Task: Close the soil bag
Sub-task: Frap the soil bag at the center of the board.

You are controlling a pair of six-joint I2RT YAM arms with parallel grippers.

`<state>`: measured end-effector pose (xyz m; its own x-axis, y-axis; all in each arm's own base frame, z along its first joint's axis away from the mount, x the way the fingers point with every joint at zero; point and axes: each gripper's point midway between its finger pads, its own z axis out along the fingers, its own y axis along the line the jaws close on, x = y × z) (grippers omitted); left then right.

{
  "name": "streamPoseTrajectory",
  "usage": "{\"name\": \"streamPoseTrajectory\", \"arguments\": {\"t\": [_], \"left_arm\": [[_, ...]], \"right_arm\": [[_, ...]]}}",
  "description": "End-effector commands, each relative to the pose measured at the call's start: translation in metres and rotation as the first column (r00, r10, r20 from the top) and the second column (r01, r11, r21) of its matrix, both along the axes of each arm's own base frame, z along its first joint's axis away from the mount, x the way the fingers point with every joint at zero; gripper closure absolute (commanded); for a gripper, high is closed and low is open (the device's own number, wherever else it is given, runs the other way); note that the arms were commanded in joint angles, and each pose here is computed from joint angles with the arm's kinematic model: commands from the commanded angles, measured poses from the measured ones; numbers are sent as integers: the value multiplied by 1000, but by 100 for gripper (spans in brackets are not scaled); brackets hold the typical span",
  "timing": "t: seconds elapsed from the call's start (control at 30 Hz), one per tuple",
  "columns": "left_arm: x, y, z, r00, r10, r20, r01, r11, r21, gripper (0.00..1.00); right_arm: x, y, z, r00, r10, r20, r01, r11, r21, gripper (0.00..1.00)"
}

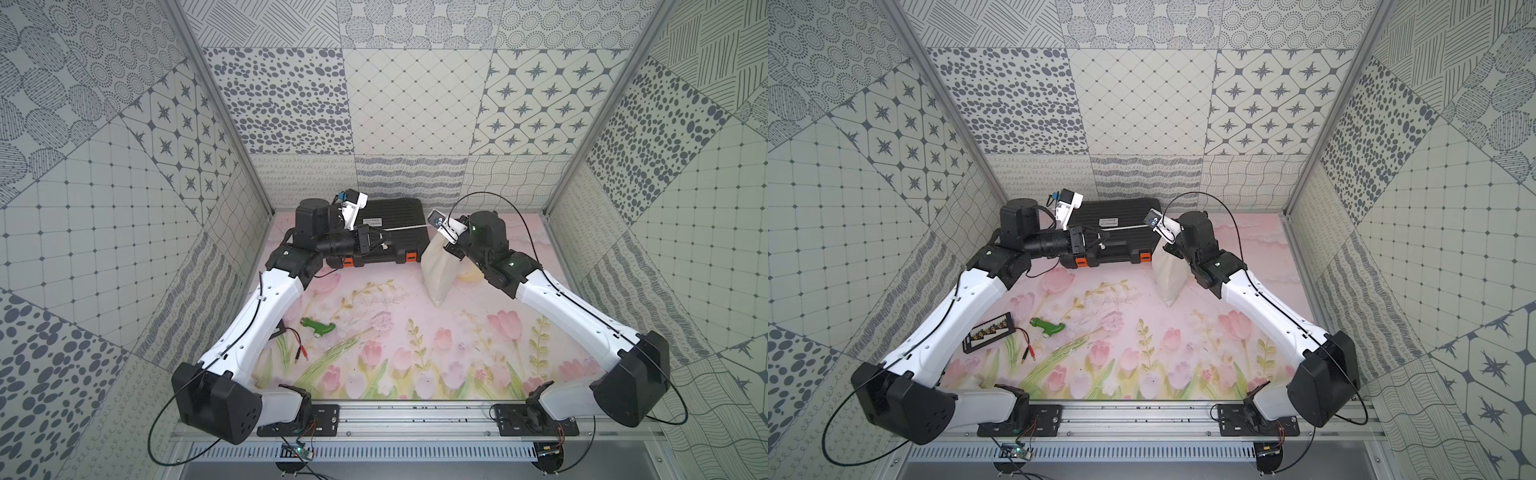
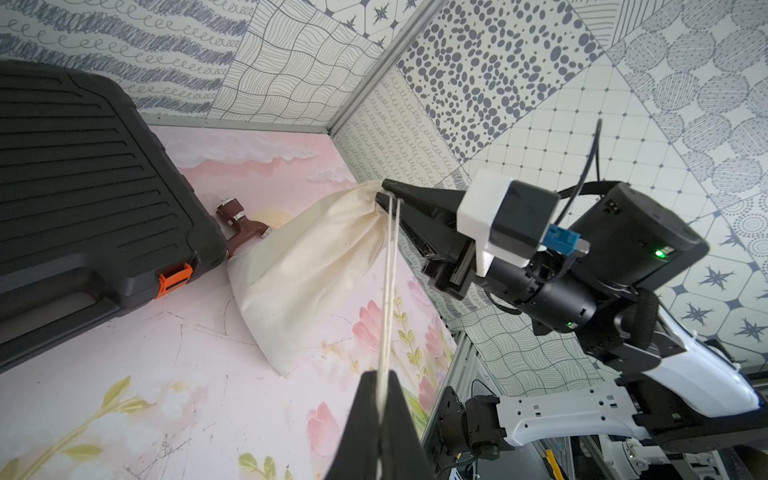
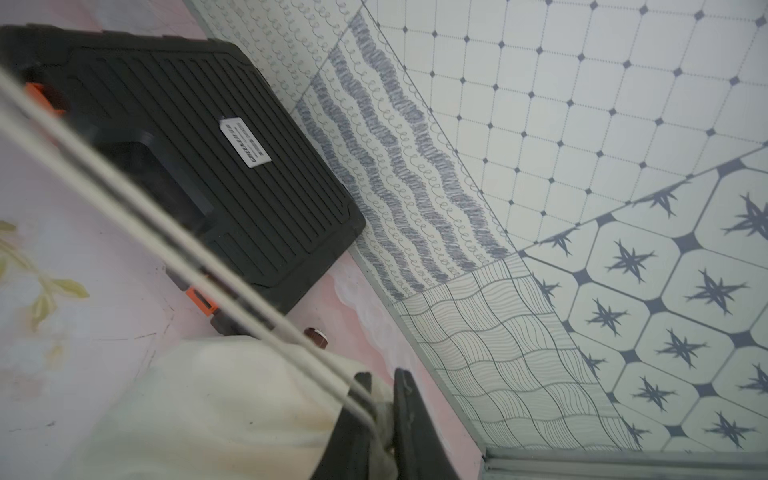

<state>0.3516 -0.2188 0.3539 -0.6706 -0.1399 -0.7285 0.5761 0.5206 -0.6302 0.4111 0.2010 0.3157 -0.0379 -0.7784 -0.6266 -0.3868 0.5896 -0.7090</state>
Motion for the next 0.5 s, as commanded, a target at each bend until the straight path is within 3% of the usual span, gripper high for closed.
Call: {"name": "streamPoseTrajectory", "arguments": {"t": [0.0,0.13,0.27,0.33,0.47], "left_arm": [[27,-5,10,988,47,150,-50,999,14,100],[23,-4,-7,992,48,116,-49,999,14,100],[19,-1,-10,992,53,117,-57,998,29,100],[19,-1,-13,992,53,111,-57,998,33,100],[16,6,-28,991,86,98,-92,994,60,100]], "right_arm": [[4,-97,-17,908,-418,10,416,899,-141,93],[-3,-89,-14,907,-422,12,421,903,-87,94],[-5,-101,34,895,-441,65,439,897,49,96],[-5,-95,44,913,-403,71,398,915,70,91],[-9,-56,7,965,-262,-20,263,963,52,86]]}}
